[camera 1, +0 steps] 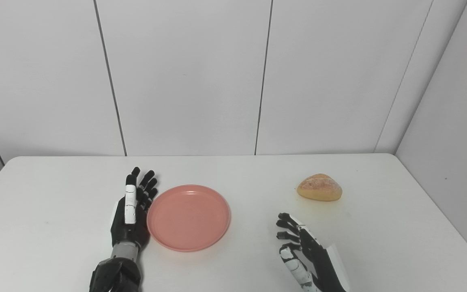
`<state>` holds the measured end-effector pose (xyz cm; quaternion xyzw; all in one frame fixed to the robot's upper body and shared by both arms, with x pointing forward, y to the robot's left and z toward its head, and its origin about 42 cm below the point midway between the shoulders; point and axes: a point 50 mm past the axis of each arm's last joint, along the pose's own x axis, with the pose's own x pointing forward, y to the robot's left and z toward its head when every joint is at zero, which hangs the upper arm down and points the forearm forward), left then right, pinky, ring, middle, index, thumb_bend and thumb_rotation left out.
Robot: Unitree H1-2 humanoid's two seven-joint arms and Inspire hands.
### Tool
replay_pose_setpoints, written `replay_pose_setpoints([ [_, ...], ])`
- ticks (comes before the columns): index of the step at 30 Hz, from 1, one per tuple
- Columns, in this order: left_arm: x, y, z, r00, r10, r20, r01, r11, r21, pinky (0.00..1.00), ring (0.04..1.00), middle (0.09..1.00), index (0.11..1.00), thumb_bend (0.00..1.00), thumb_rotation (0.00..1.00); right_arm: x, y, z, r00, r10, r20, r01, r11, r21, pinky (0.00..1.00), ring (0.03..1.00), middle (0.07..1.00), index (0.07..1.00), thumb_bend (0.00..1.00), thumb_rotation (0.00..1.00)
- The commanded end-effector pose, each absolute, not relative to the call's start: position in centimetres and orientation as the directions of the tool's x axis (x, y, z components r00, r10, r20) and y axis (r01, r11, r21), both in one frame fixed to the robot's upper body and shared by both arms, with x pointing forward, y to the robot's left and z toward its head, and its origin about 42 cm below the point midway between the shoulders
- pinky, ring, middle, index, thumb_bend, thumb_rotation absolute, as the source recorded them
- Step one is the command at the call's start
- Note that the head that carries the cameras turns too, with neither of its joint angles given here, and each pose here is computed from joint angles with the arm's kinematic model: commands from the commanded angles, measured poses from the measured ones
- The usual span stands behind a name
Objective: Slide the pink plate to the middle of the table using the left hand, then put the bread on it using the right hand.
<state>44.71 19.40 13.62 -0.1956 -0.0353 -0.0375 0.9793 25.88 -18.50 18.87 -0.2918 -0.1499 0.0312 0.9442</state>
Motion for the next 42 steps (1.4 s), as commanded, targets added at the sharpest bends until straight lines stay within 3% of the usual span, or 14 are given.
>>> replay_pose_setpoints([
  [1, 43.6, 19.2, 10.7, 0.997, -0.064, -0.032, 0.046, 0.919, -0.391, 0.98, 0.940, 0.904, 1.000, 0.89, 0.83, 26.5, -18.5, 20.9, 0.941, 0.166, 0.296, 0.069, 0.762, -0.644, 0.64, 0.744, 0.807, 0.803, 0.79, 0.92],
  [5, 43.6, 19.0, 10.5, 0.997, -0.064, -0.034, 0.046, 0.918, -0.394, 0.98, 0.943, 0.899, 1.000, 0.88, 0.83, 27.6, -19.2, 22.2, 0.932, 0.173, 0.320, 0.127, 0.670, -0.732, 0.60, 0.717, 0.776, 0.767, 0.80, 0.88],
  [11, 43.6, 19.0, 10.5, 0.998, -0.054, -0.039, 0.035, 0.920, -0.390, 0.97, 0.934, 0.897, 1.000, 0.86, 0.84, 29.4, -20.9, 24.6, 0.914, 0.188, 0.360, 0.220, 0.518, -0.827, 0.61, 0.703, 0.745, 0.749, 0.80, 0.89],
  [20, 43.6, 19.3, 11.0, 0.998, -0.052, -0.029, 0.037, 0.920, -0.389, 0.97, 0.931, 0.885, 1.000, 0.90, 0.84, 32.8, -23.0, 26.7, 0.897, 0.192, 0.398, 0.322, 0.332, -0.887, 0.60, 0.681, 0.714, 0.716, 0.84, 0.88],
  [23, 43.6, 19.4, 10.9, 0.998, -0.054, -0.029, 0.039, 0.919, -0.392, 0.97, 0.932, 0.883, 1.000, 0.90, 0.84, 33.7, -23.5, 27.0, 0.889, 0.190, 0.417, 0.355, 0.289, -0.889, 0.61, 0.704, 0.736, 0.731, 0.84, 0.88],
  [26, 43.5, 19.5, 10.9, 0.998, -0.056, -0.031, 0.039, 0.920, -0.391, 0.98, 0.931, 0.885, 1.000, 0.90, 0.84, 34.5, -24.0, 27.3, 0.886, 0.180, 0.428, 0.375, 0.267, -0.888, 0.70, 0.772, 0.789, 0.761, 0.85, 0.87],
  [34, 43.5, 19.6, 10.9, 0.998, -0.058, -0.030, 0.042, 0.923, -0.383, 0.98, 0.922, 0.879, 1.000, 0.90, 0.85, 37.6, -26.2, 27.3, 0.885, 0.148, 0.441, 0.414, 0.181, -0.892, 0.81, 0.815, 0.821, 0.777, 0.85, 0.90],
  [42, 43.4, 19.6, 10.9, 0.998, -0.056, -0.033, 0.039, 0.922, -0.385, 0.98, 0.920, 0.872, 1.000, 0.90, 0.84, 41.3, -29.0, 26.5, 0.902, 0.085, 0.423, 0.411, 0.132, -0.902, 0.80, 0.798, 0.806, 0.768, 0.85, 0.92],
])
